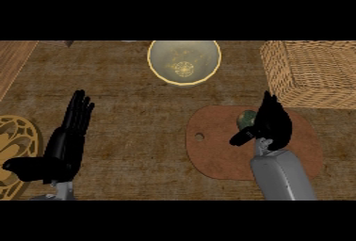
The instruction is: Pick the squash from the cutting board and place it in the basket
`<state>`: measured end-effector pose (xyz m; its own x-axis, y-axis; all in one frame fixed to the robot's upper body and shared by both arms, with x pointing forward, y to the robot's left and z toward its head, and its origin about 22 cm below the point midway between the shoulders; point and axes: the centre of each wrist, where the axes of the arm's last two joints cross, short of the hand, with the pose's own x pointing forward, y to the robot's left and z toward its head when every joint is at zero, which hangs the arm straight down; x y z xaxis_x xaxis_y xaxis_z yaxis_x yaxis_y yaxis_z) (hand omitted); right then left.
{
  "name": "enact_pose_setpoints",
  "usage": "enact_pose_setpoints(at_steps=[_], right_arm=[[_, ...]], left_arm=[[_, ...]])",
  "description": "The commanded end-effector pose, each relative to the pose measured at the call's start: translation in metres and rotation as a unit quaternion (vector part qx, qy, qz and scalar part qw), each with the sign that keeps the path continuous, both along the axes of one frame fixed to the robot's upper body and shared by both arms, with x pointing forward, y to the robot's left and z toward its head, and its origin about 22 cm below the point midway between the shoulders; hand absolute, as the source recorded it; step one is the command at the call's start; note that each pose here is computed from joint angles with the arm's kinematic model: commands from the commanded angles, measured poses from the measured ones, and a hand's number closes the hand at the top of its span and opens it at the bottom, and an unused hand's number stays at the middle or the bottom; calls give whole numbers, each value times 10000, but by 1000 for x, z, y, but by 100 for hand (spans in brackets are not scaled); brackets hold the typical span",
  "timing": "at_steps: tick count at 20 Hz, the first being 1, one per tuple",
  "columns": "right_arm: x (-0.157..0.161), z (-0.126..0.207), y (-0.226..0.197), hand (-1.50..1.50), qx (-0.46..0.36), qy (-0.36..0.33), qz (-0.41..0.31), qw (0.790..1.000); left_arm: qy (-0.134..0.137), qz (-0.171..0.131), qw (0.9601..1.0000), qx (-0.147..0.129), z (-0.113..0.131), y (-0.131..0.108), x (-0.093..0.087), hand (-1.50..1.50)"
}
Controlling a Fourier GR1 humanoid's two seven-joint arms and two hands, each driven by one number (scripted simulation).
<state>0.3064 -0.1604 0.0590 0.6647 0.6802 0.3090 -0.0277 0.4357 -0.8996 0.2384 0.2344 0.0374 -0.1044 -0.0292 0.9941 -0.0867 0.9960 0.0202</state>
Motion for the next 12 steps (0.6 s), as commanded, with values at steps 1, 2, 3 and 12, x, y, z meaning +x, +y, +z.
enact_pose_setpoints(at_steps=[1, 2, 3, 12], right_arm=[[0, -19, 17, -150, 23, 114, -327, 9994], [1, -13, 8, -150, 13, 36, -275, 9996], [26, 1, 4, -150, 91, 3, -426, 9991], [12, -32, -17, 150, 152, 171, -251, 9994]], left_arm=[[-53, -44, 10000, -24, 0, 10, 20, 0], [57, 43, 10000, -7, 2, 12, 0, 0], [-94, 72, 9999, -25, -23, 2, -6, 0], [8, 49, 10000, -26, -4, 22, 1, 0]])
